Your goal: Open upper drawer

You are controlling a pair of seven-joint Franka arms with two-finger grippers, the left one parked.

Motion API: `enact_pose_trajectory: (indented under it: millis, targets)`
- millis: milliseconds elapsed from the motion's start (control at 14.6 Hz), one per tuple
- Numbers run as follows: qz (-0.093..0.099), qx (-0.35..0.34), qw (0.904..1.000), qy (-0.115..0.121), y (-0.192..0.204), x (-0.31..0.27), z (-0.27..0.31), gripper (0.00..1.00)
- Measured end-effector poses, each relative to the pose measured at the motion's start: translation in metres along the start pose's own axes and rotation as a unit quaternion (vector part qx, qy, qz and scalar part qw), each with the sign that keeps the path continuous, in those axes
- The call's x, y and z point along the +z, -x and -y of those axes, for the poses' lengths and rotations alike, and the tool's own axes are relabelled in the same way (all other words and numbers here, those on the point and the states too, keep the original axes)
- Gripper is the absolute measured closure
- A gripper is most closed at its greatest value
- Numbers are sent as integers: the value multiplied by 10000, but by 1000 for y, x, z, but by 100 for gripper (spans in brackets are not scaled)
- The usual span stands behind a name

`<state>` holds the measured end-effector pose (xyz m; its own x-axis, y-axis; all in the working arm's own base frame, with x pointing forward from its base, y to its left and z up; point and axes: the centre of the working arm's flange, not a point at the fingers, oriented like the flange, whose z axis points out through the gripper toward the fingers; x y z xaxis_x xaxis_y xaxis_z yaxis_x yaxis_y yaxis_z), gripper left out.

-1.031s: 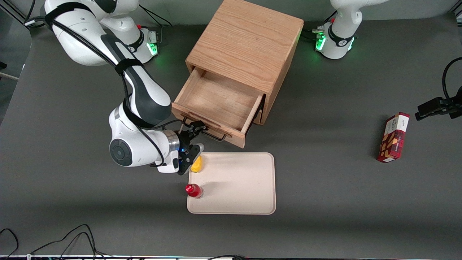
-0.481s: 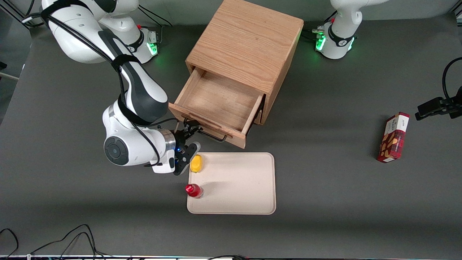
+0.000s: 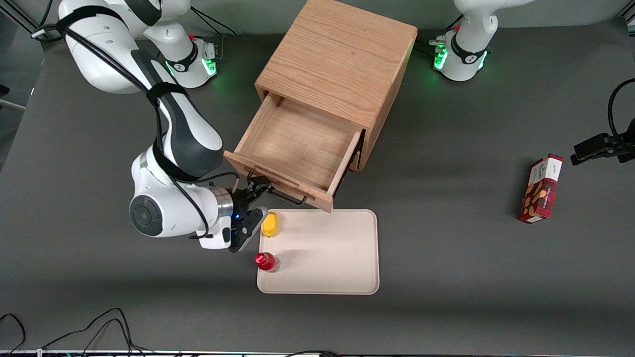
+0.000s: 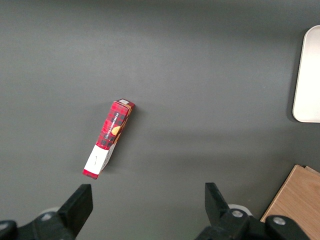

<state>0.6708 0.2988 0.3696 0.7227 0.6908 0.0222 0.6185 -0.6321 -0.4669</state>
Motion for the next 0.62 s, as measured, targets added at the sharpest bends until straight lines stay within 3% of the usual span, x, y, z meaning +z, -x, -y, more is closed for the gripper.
enact_pose_trajectory:
  millis: [618]
  targets:
    - [-229, 81, 9997, 77, -9, -11, -26, 0]
